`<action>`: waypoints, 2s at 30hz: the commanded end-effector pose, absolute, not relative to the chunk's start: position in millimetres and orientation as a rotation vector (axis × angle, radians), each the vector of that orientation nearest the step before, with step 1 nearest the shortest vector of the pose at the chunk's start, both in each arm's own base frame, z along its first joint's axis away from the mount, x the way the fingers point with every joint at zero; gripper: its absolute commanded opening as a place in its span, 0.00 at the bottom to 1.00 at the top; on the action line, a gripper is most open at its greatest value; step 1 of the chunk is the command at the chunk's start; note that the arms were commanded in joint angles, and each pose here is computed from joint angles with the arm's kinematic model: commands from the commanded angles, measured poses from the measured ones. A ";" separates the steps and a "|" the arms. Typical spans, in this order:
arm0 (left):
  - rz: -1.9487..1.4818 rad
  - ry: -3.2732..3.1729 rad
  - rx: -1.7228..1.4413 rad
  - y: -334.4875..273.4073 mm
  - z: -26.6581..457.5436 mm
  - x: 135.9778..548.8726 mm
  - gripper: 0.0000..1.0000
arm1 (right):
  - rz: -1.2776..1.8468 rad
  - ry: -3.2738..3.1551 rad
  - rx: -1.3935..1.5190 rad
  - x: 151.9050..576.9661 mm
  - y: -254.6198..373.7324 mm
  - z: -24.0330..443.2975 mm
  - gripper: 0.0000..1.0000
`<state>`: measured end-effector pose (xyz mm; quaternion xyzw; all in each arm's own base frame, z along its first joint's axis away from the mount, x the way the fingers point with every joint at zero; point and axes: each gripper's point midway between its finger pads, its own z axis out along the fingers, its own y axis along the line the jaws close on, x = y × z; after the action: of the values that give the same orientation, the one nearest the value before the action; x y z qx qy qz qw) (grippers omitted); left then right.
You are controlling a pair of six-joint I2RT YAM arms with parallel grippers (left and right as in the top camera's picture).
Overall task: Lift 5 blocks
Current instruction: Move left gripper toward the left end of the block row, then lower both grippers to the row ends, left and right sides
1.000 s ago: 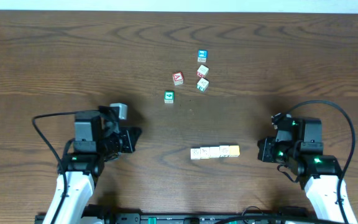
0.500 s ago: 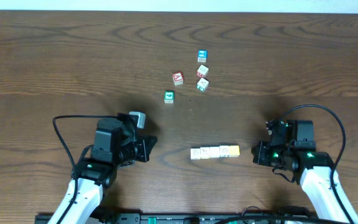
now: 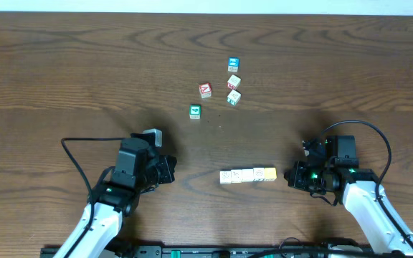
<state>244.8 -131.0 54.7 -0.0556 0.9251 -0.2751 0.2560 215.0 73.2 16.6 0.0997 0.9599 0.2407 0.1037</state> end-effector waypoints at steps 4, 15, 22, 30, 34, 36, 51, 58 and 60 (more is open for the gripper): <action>-0.735 2.558 -0.160 -137.7 40.2 239.7 0.07 | 0.747 2.813 0.245 216.6 77.4 17.9 0.01; -0.773 2.586 -0.114 -156.2 34.7 232.7 0.07 | 0.773 2.869 0.277 213.4 79.4 2.4 0.01; -0.779 2.625 -0.122 -161.9 25.4 227.9 0.07 | 0.843 2.856 0.256 215.8 86.6 2.1 0.01; -0.812 2.628 -0.141 -171.3 22.9 228.2 0.07 | 0.883 2.841 0.132 215.6 103.0 5.7 0.01; -0.817 2.636 -0.163 -171.8 21.7 227.3 0.07 | 0.889 2.841 0.087 214.6 110.6 6.4 0.01; -0.819 2.637 -0.173 -171.8 21.7 227.3 0.07 | 0.892 2.845 0.083 213.7 113.0 6.4 0.01; -0.866 2.669 -0.142 -188.8 21.7 213.2 0.07 | 0.900 2.852 0.047 210.6 119.9 6.6 0.01; -0.853 2.671 -0.061 -194.3 17.8 210.8 0.07 | 0.908 2.863 0.009 206.6 127.0 6.6 0.01; -0.844 2.677 -0.045 -194.0 15.1 210.4 0.07 | 0.908 2.864 0.004 206.2 127.7 6.6 0.01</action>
<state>213.8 -197.0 23.8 -0.0317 0.9353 -0.3095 0.1684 211.0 122.5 7.6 0.0036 0.9525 0.2941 0.0784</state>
